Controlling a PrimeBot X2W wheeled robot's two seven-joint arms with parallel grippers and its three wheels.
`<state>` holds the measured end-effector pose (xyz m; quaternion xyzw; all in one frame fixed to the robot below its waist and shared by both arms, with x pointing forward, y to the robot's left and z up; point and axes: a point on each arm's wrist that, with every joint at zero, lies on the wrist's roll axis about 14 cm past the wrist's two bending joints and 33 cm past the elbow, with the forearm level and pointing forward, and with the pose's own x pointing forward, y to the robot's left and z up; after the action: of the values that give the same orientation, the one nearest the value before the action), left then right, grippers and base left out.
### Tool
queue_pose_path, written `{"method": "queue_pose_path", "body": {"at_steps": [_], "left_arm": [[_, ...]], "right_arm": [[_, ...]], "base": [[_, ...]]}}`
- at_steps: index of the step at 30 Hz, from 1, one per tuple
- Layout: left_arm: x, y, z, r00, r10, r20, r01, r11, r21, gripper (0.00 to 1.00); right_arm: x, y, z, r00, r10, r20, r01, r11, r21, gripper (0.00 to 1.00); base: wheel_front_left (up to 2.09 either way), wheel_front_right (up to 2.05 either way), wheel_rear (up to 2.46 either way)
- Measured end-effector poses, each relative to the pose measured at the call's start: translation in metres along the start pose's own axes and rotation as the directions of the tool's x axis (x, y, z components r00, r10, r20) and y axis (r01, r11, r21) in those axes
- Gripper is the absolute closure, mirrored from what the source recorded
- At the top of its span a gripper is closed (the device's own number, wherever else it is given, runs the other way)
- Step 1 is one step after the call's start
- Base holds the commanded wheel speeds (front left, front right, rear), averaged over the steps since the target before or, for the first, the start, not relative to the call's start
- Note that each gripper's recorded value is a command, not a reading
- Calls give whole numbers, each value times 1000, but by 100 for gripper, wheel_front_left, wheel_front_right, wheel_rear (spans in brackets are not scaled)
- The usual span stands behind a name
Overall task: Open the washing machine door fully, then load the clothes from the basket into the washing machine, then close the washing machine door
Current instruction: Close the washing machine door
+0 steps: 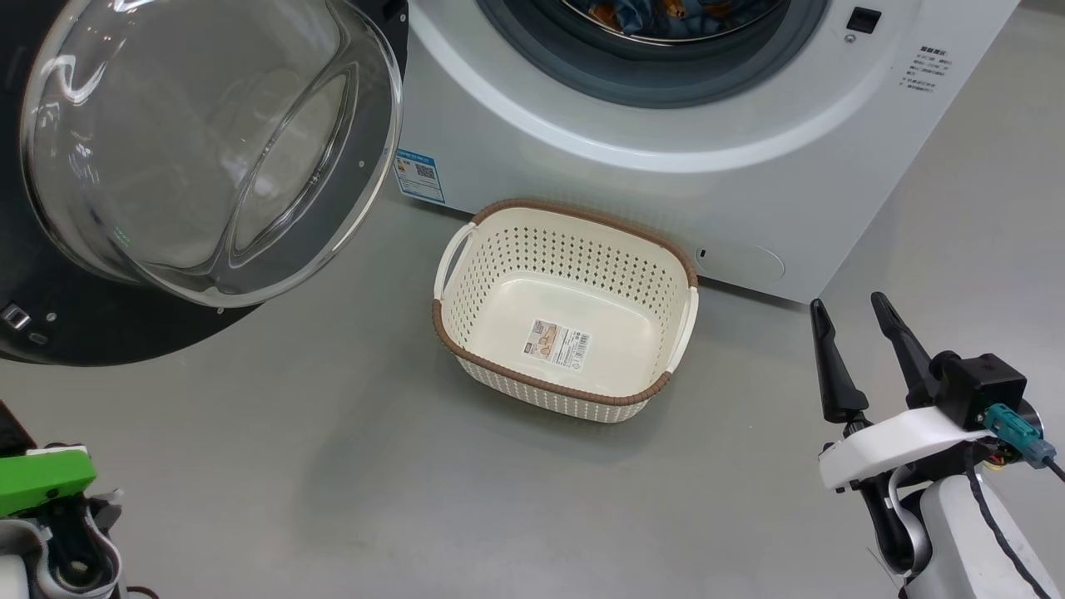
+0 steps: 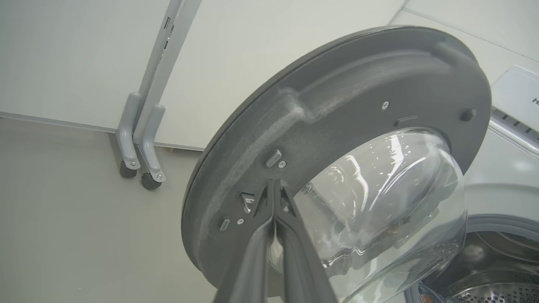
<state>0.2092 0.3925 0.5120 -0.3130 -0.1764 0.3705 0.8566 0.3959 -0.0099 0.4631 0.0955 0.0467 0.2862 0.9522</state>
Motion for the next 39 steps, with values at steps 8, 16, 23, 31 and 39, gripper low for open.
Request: {"method": "queue_pose_path", "body": {"at_steps": [8, 16, 23, 31, 39], "left_arm": [[10, 16, 25, 993, 69, 97, -54, 988, -145, 100], [19, 23, 28, 986, 117, 122, -79, 958, -276, 100], [47, 23, 62, 977, 108, 182, -37, 935, -353, 100], [79, 17, 79, 990, 58, 127, 2, 902, -431, 100], [93, 37, 81, 995, 103, 15, -87, 902, -422, 100]], "right_arm": [[0, -2, -1, 1000, -3, -3, 3, 1000, 1, 0], [0, -3, -2, 1000, -6, -4, 6, 1000, 2, 0], [-1, -6, -1, 1000, -13, -3, 13, 1000, -1, 0], [-4, -14, 0, 999, -33, -1, 33, 999, -1, 0], [-8, -18, -2, 999, -38, -9, 38, 999, -7, 0]], "base": [[0, 0, 0], [0, 0, 0], [0, 0, 0], [0, 0, 0], [0, 0, 0]]}}
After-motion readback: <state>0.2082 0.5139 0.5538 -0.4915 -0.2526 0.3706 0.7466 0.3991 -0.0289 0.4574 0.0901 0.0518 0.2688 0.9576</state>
